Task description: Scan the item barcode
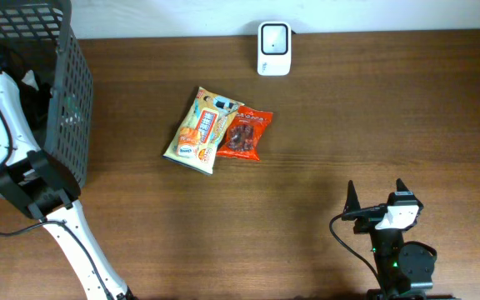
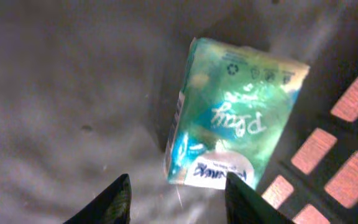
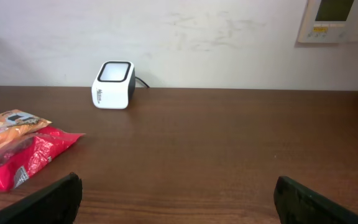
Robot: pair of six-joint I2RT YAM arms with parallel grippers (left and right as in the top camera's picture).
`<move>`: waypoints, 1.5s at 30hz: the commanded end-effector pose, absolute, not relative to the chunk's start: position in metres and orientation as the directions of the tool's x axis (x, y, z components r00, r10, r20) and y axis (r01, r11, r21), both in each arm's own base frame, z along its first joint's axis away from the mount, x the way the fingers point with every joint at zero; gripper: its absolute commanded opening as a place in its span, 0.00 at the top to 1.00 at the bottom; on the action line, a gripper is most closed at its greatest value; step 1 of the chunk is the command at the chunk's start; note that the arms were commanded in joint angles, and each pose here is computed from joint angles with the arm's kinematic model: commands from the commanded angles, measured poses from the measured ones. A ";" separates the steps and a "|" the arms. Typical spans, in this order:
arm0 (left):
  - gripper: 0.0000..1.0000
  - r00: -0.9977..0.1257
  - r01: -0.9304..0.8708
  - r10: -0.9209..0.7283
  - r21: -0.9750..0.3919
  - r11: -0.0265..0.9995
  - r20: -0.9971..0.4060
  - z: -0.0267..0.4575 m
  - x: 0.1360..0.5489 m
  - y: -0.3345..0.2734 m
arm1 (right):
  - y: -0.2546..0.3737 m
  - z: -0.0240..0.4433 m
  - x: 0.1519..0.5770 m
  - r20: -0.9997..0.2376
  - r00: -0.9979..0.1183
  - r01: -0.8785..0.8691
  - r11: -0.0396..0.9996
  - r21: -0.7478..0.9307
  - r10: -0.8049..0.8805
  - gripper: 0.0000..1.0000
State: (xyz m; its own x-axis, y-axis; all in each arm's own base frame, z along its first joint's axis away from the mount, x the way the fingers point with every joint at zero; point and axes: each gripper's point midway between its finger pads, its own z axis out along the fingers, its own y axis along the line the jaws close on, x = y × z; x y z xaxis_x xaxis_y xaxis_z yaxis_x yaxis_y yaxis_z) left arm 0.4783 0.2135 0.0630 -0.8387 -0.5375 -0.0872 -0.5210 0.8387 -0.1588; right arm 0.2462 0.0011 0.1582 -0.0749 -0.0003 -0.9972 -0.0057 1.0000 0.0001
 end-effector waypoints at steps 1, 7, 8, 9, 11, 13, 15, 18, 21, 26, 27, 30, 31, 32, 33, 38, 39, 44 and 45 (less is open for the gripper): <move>0.49 -0.836 -0.527 -0.543 -0.167 0.833 -0.075 0.048 0.480 0.219 | -0.001 0.155 0.246 -0.997 -0.082 0.006 1.000 0.004 0.004 0.02; 0.37 -0.819 -0.512 -0.540 -0.176 0.841 -0.197 0.101 0.484 0.224 | -0.001 0.155 0.246 -0.997 -0.082 0.006 1.000 0.004 0.004 0.02; 0.34 -0.818 -0.511 -0.539 -0.176 0.841 -0.202 0.103 0.484 0.224 | -0.001 0.155 0.246 -0.997 -0.082 0.006 1.000 0.004 0.004 0.02; 0.31 -0.818 -0.512 -0.539 -0.174 0.841 -0.202 0.104 0.484 0.224 | -0.001 0.155 0.246 -0.997 -0.082 0.006 1.000 0.004 0.005 0.02; 0.22 -0.821 -0.514 -0.540 -0.173 0.840 -0.186 0.099 0.482 0.224 | -0.001 0.155 0.246 -0.997 -0.082 0.006 1.000 0.004 0.004 0.02; 0.18 -0.826 -0.516 -0.540 -0.171 0.839 -0.158 0.091 0.480 0.221 | -0.001 0.155 0.246 -0.997 -0.082 0.006 1.000 0.004 0.004 0.02; 0.18 -0.832 -0.519 -0.540 -0.168 0.838 -0.128 0.081 0.478 0.219 | -0.001 0.155 0.246 -0.997 -0.082 0.006 1.000 0.004 0.005 0.02; 0.14 -0.837 -0.526 -0.542 -0.164 0.835 -0.077 0.059 0.476 0.217 | -0.001 0.155 0.246 -0.997 -0.082 0.006 1.000 0.004 0.005 0.02; 0.14 -0.839 -0.533 -0.543 -0.160 0.831 -0.028 0.035 0.473 0.216 | -0.001 0.155 0.246 -0.997 -0.082 0.006 1.000 0.004 0.004 0.02; 0.22 -0.840 -0.538 -0.543 -0.156 0.829 0.010 0.010 0.471 0.215 | -0.001 0.155 0.246 -0.997 -0.082 0.006 1.000 0.004 0.004 0.02; 0.25 -0.839 -0.539 -0.543 -0.156 0.828 0.014 0.008 0.470 0.215 | -0.001 0.155 0.246 -0.997 -0.082 0.006 1.000 0.004 0.004 0.02; 0.33 -0.839 -0.539 -0.543 -0.156 0.828 0.020 0.006 0.469 0.214 | -0.001 0.155 0.246 -0.997 -0.082 0.006 1.000 0.004 0.004 0.02; 0.33 -0.839 -0.540 -0.544 -0.156 0.827 0.018 0.007 0.469 0.214 | -0.001 0.155 0.246 -0.997 -0.082 0.006 1.000 0.004 0.004 0.02; 0.33 -0.838 -0.541 -0.546 -0.156 0.826 0.016 0.010 0.469 0.216 | -0.001 0.155 0.246 -0.997 -0.082 0.006 1.000 0.004 0.004 0.02; 0.33 -0.836 -0.544 -0.549 -0.157 0.824 0.009 0.015 0.468 0.217 | -0.001 0.155 0.246 -0.997 -0.082 0.006 1.000 0.004 0.004 0.02; 0.33 -0.831 -0.537 -0.552 -0.164 0.828 -0.070 0.048 0.476 0.224 | -0.001 0.155 0.246 -0.997 -0.082 0.006 1.000 0.004 0.004 0.02; 0.33 -0.829 -0.533 -0.552 -0.167 0.829 -0.093 0.058 0.478 0.225 | -0.001 0.155 0.246 -0.997 -0.082 0.006 1.000 0.004 0.004 0.02; 0.35 -0.820 -0.521 -0.546 -0.175 0.836 -0.173 0.101 0.480 0.226 | -0.001 0.155 0.246 -0.997 -0.082 0.006 1.000 0.004 0.004 0.02; 0.35 -0.818 -0.519 -0.546 -0.176 0.837 -0.182 0.108 0.479 0.225 | -0.001 0.155 0.246 -0.997 -0.082 0.006 1.000 0.004 0.004 0.01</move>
State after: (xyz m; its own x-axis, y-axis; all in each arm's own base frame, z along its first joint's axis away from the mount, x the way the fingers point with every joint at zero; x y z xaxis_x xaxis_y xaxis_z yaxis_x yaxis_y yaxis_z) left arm 0.4786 0.2226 0.0836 -0.8279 -0.5447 -0.1335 -0.5240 0.8362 -0.1621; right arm 0.2462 0.0012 0.1582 -0.0749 0.0000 -0.9972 -0.0061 1.0000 0.0005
